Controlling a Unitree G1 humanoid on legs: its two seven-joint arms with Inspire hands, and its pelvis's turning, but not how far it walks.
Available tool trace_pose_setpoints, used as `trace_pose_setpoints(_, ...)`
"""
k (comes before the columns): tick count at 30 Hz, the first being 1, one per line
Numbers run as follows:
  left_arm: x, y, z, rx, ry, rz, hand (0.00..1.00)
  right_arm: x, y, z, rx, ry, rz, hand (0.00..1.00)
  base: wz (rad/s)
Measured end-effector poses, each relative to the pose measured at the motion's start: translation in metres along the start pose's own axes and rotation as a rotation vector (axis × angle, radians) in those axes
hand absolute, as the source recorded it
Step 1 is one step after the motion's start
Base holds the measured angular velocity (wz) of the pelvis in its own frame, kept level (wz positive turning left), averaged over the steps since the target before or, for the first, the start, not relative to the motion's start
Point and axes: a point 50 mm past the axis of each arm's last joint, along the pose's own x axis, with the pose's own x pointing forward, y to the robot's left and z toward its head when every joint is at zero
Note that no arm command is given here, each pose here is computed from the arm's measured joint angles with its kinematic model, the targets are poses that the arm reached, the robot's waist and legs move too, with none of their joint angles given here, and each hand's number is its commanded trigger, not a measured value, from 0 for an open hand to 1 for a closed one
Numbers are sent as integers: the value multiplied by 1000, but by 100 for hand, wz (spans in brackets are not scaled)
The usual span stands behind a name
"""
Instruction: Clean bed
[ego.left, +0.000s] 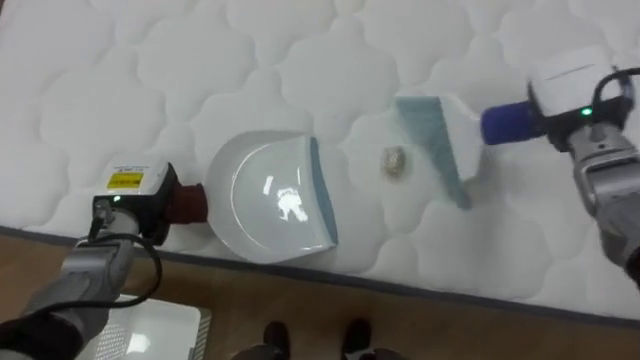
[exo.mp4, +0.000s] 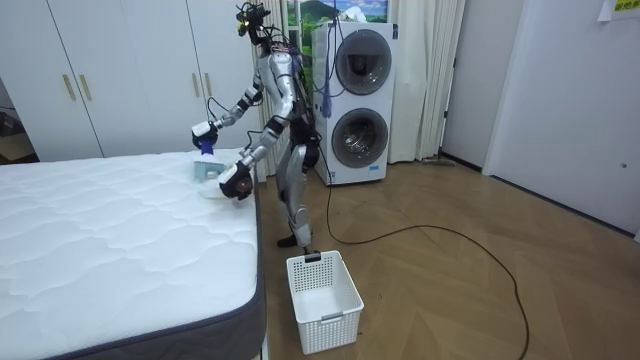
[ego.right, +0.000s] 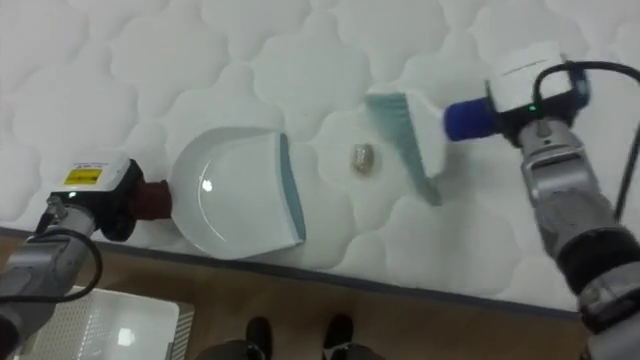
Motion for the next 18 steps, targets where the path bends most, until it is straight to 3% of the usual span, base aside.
trace_pose_setpoints(6,0,1,2,-19,-4,5,100,1,6,20,336,-2,138,100,6)
trace_pose_setpoints(18,0,0,9,-47,-44,11,100,4,-18,47,559,-206,207,100,0)
